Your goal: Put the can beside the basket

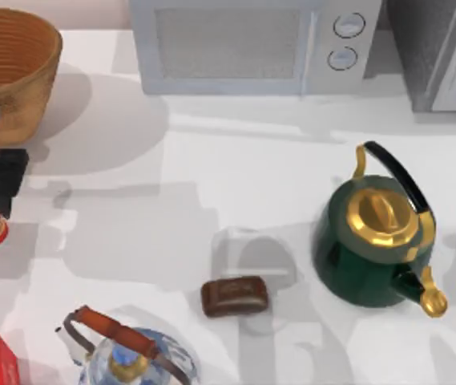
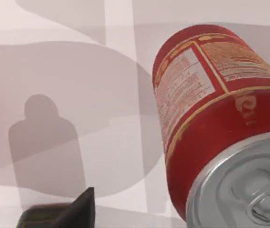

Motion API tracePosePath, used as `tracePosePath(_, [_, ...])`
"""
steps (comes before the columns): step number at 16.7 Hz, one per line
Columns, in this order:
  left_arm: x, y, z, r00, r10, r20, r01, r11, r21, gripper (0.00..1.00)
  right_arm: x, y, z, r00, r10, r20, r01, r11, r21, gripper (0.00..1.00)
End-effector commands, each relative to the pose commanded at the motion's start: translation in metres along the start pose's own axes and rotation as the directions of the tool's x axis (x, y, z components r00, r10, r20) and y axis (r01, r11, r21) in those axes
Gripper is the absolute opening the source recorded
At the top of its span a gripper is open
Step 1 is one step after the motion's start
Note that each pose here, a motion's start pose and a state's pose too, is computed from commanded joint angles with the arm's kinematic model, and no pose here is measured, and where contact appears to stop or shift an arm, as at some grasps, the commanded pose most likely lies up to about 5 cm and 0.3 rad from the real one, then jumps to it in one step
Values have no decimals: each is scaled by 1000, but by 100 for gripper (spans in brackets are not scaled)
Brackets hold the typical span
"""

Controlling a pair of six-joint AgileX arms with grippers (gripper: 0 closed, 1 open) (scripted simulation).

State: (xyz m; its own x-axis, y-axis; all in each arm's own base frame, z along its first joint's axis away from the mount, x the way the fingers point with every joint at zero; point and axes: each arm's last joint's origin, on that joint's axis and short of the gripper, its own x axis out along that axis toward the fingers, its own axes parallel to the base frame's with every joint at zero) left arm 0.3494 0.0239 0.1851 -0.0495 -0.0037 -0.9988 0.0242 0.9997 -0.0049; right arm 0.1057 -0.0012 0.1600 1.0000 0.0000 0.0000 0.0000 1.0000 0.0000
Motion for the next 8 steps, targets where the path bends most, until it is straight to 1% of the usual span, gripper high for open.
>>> tracePosePath(2, [-10, 1, -1, 1000, 1, 1, -1, 1000, -2, 100, 0, 0, 0, 1000, 0, 0, 0, 1000, 0, 100])
tracePosePath(5, [-23, 0, 3, 999, 7, 33, -6, 1000, -5, 100, 0, 0, 0, 1000, 0, 0, 0, 1000, 0, 100])
tracePosePath(8, [-27, -2, 8, 998, 11, 54, -11, 1000, -4, 100, 0, 0, 0, 1000, 0, 0, 0, 1000, 0, 100])
